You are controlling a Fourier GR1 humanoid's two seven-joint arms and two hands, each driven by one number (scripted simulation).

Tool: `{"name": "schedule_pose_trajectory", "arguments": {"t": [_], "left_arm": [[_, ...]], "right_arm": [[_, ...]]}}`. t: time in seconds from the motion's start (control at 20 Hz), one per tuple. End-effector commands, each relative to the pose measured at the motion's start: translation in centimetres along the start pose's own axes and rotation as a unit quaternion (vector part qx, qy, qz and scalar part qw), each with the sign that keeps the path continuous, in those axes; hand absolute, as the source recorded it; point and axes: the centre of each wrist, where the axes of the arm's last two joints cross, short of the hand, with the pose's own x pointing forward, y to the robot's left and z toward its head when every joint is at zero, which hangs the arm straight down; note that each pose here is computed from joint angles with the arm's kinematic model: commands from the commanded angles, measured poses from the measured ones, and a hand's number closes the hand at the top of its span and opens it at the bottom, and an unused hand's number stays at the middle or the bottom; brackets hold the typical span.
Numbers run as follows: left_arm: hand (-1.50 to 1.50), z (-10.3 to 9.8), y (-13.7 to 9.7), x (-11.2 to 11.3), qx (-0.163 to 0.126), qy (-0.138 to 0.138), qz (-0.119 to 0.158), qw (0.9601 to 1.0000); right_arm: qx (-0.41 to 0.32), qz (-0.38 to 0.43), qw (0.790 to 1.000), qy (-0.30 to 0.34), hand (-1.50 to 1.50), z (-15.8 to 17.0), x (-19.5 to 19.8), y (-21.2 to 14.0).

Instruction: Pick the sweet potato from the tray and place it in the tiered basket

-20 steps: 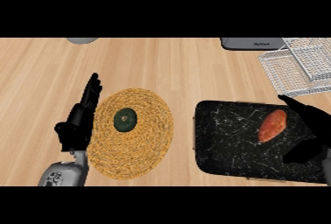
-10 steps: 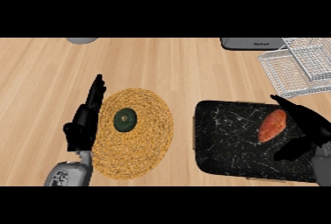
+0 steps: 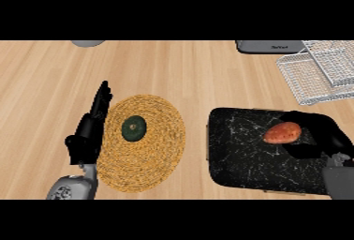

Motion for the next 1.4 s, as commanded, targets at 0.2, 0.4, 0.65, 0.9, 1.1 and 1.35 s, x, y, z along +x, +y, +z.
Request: {"name": "schedule_pose_trajectory", "arguments": {"t": [0.2,0.4,0.65,0.9,1.1,1.35], "left_arm": [[0.00,1.0,1.1,0.0,-0.005,-0.008,0.000,1.0000],[0.00,-0.2,-2.1,1.7,0.001,-0.007,0.006,1.0000],[0.00,-0.5,-1.6,-0.1,-0.007,0.001,0.005,1.0000],[0.00,0.3,0.5,-1.4,-0.001,0.003,-0.003,1.0000],[0.00,0.4,-0.1,0.9,0.000,0.004,0.002,1.0000],[0.00,0.2,0.3,0.2,0.003,0.001,-0.007,1.0000]], "right_arm": [[-0.076,0.075,0.994,-0.023,1.50,-1.1,0.6,0.6],[-0.046,0.158,0.986,-0.028,1.50,-1.1,-1.2,1.8],[0.021,0.323,0.946,-0.018,1.50,-1.1,-2.5,0.9],[-0.047,0.308,0.950,-0.014,1.50,0.3,-1.5,-1.7],[-0.098,0.297,0.950,-0.011,1.50,2.1,-0.4,-7.1],[-0.186,0.256,0.949,-0.010,1.50,4.8,2.6,-12.4]]}}
